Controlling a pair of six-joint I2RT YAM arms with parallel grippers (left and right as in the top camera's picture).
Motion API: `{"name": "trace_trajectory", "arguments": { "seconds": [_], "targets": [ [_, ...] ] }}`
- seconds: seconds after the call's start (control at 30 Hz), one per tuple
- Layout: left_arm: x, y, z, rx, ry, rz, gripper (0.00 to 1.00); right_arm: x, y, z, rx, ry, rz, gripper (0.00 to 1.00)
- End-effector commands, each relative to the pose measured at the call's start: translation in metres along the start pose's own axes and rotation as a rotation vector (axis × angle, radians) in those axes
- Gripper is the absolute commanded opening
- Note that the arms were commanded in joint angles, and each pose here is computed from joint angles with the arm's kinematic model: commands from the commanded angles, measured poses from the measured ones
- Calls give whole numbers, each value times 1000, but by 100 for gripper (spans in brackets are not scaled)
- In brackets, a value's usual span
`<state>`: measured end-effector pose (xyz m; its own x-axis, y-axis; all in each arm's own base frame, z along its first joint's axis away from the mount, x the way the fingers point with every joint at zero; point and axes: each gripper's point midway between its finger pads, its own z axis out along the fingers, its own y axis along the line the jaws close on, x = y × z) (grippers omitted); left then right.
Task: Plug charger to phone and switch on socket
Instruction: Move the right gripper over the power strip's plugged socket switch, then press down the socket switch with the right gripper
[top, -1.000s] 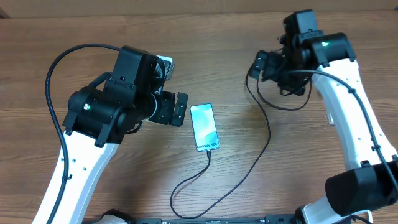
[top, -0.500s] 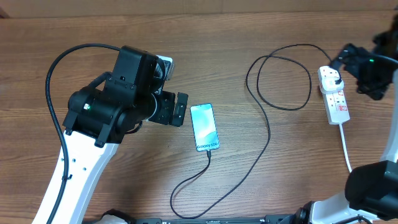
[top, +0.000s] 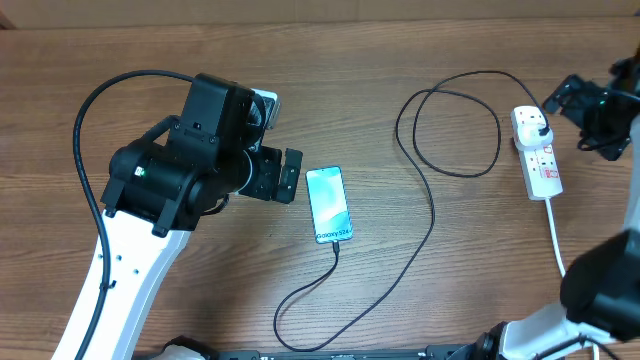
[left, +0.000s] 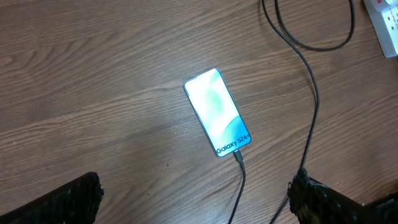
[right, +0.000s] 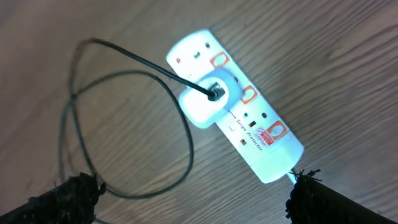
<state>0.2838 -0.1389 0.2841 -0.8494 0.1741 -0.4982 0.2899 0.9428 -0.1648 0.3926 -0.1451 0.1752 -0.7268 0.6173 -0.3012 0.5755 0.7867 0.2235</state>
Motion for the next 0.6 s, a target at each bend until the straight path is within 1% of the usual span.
{"name": "trace_trajectory", "arguments": {
  "seconds": [0.0, 0.23, 0.4, 0.57],
  "targets": [
    [-4, -3, -2, 12, -10, 23, 99, 5, -4, 24, 0, 54, -13, 100],
    [-4, -3, -2, 13, -10, 23, 99, 0, -6, 45, 4, 63, -64, 100],
    [-4, -3, -2, 13, -10, 23, 99, 4, -10, 72, 12, 110, -66, 100],
    [-4, -3, -2, 12, -10, 23, 99, -3, -12, 96, 9, 105, -67, 100]
  ]
}}
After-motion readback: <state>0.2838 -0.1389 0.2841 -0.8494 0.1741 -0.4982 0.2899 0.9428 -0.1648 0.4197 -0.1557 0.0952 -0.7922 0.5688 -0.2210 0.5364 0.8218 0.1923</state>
